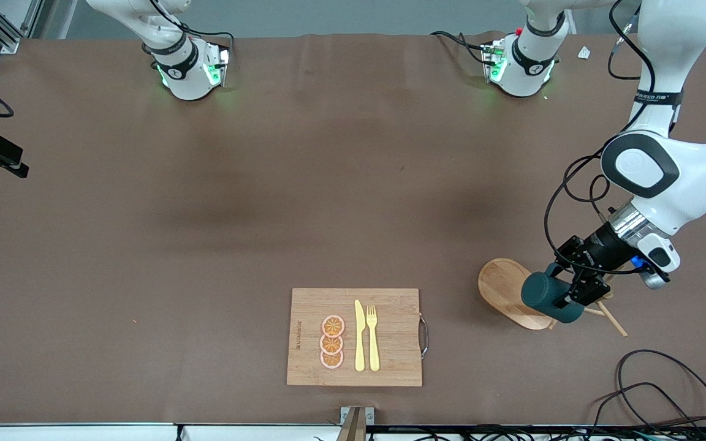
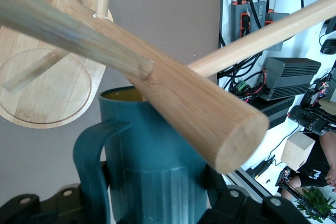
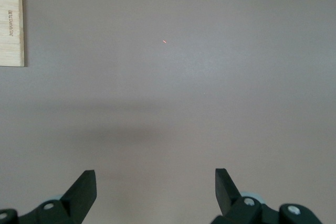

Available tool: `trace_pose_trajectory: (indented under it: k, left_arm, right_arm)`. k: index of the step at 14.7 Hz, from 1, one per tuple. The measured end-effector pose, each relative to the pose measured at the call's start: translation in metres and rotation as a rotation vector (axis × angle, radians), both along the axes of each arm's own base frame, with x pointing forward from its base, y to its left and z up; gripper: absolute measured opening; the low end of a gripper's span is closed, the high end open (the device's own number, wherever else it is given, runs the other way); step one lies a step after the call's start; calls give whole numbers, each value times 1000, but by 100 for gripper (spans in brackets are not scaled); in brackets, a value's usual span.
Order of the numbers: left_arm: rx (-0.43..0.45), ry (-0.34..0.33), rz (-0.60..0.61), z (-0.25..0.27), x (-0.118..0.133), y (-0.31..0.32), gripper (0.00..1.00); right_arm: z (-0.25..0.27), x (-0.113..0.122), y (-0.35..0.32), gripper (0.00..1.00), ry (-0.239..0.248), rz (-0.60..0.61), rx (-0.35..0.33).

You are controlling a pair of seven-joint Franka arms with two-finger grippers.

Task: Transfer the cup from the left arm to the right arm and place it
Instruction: 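Lift the teal mug off the stand with the left gripper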

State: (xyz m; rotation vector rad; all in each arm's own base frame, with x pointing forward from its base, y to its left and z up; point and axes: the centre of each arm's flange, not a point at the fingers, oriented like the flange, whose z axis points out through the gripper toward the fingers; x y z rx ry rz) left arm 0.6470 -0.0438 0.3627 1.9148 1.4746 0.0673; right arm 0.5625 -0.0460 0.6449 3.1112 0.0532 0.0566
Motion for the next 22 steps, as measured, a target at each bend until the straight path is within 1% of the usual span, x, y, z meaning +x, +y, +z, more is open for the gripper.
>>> trace_pose_trajectory:
  k: [4,8,10,11,13,16,19,22]
  left_arm:
    - [-7,-9,-13,11,-1,-3,80]
    - [-25,-27,-49,38,-7,-11,80]
    - [-26,-35,-73,54,-14,-27,80]
    - [-16,-27,-82,62,-18,-39,80]
    - [35,2,-103,78,-26,-70,80]
    - [153,36,-142,93,-40,-127,80]
    - [260,33,-193,99,-57,-183,80]
    - [372,16,-250,91,-78,-250,80]
  right_arm:
    - [0,0,0,100,-3,0,0]
    - [0,0,0,100,-1,1,0]
    - [0,0,0,100,0,-1,0]
    - [0,0,-1,100,-1,-2,0]
    - [0,0,-1,100,-2,-1,0]
    - [0,0,-1,100,-2,-1,0]
    - [0,0,0,100,-3,0,0]
    - [0,0,0,100,-4,0,0]
